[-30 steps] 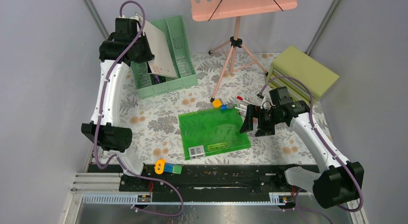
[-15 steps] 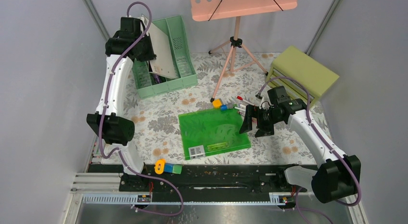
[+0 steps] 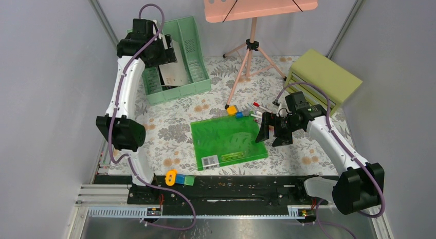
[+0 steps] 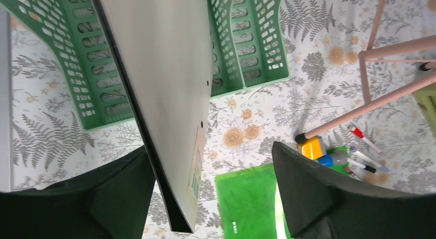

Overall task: Organize the desk
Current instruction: Place the folder in the storage box.

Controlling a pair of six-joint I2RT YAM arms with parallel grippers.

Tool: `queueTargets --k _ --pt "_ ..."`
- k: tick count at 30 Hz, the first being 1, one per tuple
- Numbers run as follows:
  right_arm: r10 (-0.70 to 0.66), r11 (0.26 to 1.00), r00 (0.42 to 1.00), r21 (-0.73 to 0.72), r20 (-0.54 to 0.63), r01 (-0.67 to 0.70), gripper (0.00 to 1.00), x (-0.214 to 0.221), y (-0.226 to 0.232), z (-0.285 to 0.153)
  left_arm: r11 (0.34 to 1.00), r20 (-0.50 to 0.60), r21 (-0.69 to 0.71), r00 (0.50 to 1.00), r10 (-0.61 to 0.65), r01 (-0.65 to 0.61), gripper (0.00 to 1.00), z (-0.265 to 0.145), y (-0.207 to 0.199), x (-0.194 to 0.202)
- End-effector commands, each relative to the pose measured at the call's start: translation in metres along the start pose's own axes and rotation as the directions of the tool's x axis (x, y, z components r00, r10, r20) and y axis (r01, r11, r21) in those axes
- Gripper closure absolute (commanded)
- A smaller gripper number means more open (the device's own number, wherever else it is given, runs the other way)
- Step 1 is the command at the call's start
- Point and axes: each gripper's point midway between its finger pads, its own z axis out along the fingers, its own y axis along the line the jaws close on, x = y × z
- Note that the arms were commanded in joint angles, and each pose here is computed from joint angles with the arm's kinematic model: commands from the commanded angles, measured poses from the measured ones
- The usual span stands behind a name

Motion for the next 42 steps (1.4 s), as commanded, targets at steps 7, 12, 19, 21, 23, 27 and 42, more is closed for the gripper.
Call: queueTargets --k 7,12,19,21,23,27,42 --pt "-0.038 0.999 0.999 -0.037 0.016 0.039 0.01 -0.006 0.010 -0.004 0.999 0.121 0.026 0.992 -0.031 0.028 0.07 -0.038 -0.006 -0.022" --pt "-0.039 0.998 0.999 -0.041 0.013 0.039 0.01 -0.005 0.011 -0.003 0.994 0.105 -0.091 0.994 -0.043 0.053 0.01 -0.041 0.020 0.006" --pt "-0.042 0.998 0.999 -0.047 0.012 0.042 0.00 -0.005 0.011 -0.003 0.991 0.086 -0.087 0.992 -0.091 0.099 0.03 -0.034 0.027 0.039" --pt "-0.043 0.998 0.999 -0.049 0.012 0.043 0.00 -0.004 0.012 -0.004 0.991 0.067 -0.081 0.993 -0.099 0.104 0.08 -0.027 0.027 0.044" --pt "-0.047 0.997 0.999 -0.059 0.015 0.048 0.00 -0.004 0.014 -0.004 0.990 0.059 -0.085 0.992 -0.111 0.116 0.13 -0.021 0.027 0.045" --pt "-0.048 0.997 0.999 -0.063 0.016 0.049 0.00 -0.004 0.015 -0.005 0.989 0.054 -0.067 0.990 -0.128 0.131 0.24 -0.012 0.023 0.042" --pt "-0.047 0.995 0.999 -0.089 0.003 0.047 0.01 -0.003 0.019 -0.005 0.992 0.046 -0.083 0.995 -0.093 0.097 1.00 -0.022 0.022 0.031"
